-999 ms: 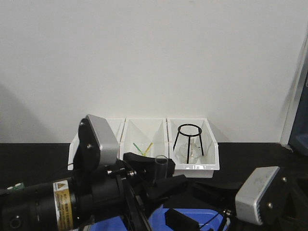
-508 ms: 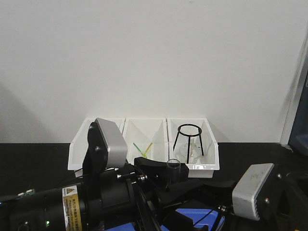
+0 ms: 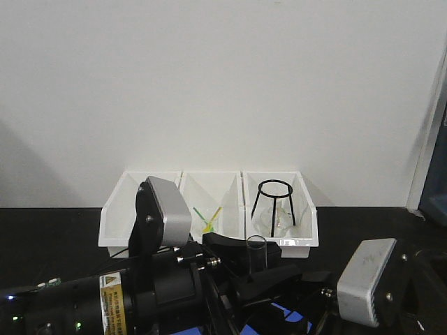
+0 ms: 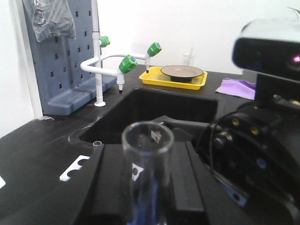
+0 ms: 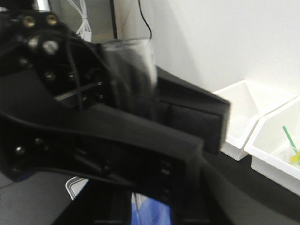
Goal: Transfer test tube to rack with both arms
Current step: 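Grasp the tube with the right gripper, release and withdraw left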
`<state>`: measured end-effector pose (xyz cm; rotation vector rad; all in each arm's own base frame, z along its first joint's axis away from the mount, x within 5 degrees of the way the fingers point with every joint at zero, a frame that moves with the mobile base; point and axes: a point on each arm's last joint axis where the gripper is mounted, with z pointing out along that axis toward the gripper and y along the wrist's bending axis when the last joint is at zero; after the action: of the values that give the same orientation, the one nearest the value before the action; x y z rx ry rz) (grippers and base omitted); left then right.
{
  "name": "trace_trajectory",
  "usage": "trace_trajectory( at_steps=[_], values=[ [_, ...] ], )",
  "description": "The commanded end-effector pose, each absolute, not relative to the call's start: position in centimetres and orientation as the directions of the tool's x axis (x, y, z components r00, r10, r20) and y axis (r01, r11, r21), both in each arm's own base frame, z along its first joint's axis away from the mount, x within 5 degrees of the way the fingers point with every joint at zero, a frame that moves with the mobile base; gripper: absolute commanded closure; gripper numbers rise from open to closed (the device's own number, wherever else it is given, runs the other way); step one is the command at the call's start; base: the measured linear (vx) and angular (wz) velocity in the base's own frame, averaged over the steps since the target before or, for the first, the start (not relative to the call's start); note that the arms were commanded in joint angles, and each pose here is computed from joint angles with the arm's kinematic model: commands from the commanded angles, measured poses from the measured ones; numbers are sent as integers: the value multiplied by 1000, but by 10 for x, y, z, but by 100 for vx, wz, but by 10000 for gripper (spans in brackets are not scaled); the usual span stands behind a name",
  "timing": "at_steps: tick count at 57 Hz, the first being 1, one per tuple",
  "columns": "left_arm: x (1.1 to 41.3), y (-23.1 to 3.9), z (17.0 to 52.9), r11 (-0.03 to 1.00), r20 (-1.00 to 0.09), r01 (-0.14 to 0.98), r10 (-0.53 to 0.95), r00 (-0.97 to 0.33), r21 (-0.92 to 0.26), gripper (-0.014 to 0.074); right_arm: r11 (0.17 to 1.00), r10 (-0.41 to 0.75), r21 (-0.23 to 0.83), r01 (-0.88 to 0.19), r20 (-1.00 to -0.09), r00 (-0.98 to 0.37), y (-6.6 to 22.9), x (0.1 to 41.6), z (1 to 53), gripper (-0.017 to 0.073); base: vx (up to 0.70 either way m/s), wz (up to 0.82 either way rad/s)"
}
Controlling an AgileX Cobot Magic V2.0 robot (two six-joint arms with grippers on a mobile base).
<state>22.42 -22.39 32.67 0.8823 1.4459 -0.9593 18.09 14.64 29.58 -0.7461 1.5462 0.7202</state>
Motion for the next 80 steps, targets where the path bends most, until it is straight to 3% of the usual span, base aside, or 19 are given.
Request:
trace_trajectory(
  at_steps=[1,6,17,25,40,51,59,63,68,76,80],
  values=[
    [216,-224,352,336,-994,938,-99,-50,-81,592,590,22,39,-806,-999,-32,147,181,315,491,0,0],
    [215,-224,352,336,-994,938,-99,-51,-82,592,590,22,39,-806,-999,-32,147,181,315,572,0,0],
    [215,-224,352,336,-994,938,-99,-51,-82,552,590,22,39,-806,-999,-32,147,181,315,572,0,0],
    [215,-224,352,336,-994,939,-98,-50,-80,443,592,20,39,-805,-999,-34,147,181,315,571,0,0],
    [213,-222,357,338,-994,939,-105,-36,-70,143,597,16,39,-801,-999,-37,147,182,314,571,0,0],
    [195,-200,388,421,-991,907,-118,60,5,74,638,-30,26,-770,-998,-59,143,185,310,571,0,0],
    [180,-172,412,566,-986,821,-75,147,79,111,682,-65,-26,-731,-998,-26,134,193,309,570,0,0],
    [172,-155,423,651,-986,755,-55,157,84,176,737,-44,-14,-676,-999,-26,120,201,309,570,0,0],
    [165,-136,430,736,-988,673,-32,151,79,305,807,23,14,-590,-1000,7,94,211,307,567,0,0],
    [158,-115,435,825,-992,561,-4,126,68,606,906,67,1,-423,-987,143,46,212,292,567,0,0],
    [158,-110,435,846,-993,527,17,117,77,603,940,72,-5,-342,-975,211,27,208,286,567,0,0]
  ],
)
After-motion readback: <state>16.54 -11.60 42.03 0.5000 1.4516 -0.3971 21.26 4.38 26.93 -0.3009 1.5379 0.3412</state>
